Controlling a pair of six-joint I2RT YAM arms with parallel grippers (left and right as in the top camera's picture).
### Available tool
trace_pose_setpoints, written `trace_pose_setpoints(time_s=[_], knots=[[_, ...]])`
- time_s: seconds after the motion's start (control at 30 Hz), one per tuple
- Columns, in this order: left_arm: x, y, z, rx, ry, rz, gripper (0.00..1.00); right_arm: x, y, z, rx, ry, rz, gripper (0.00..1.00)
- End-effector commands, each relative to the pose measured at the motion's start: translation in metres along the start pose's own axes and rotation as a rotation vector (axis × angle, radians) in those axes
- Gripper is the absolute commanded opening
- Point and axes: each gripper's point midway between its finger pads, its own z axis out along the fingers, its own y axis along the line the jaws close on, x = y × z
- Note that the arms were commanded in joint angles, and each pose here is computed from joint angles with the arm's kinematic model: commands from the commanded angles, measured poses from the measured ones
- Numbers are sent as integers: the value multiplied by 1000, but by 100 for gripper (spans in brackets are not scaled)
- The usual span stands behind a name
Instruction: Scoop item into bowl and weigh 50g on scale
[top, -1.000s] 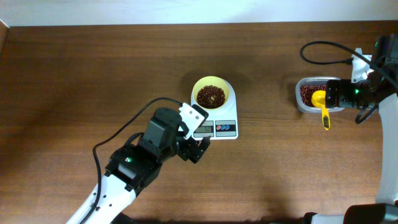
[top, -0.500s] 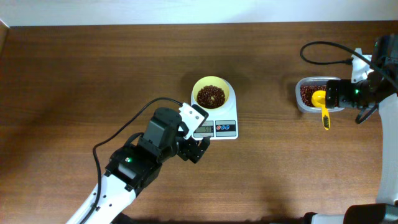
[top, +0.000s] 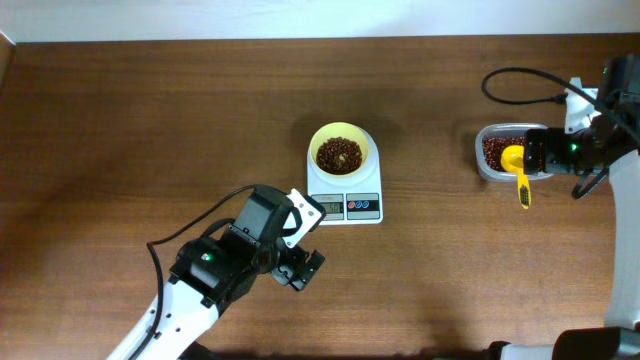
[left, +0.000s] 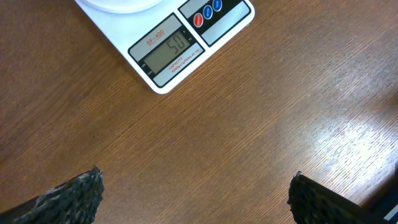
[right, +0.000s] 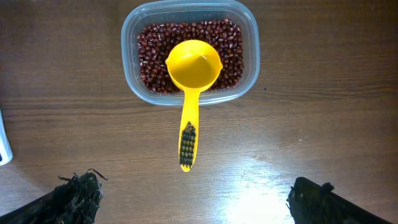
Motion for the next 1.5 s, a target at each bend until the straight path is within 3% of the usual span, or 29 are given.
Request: trace_pose_setpoints(time_s=[0.0,1.3,1.47], knots=[[0,-3,-1,15,-3,11,99,-5,-1,-7,11,-23,-3,99],[-2,1,-1,-5,-12,19,99,-5,-1,-7,11,-23,-3,99],[-24,9,20,-29,-60,-212,99,-5,-1,-7,11,-23,-3,99]])
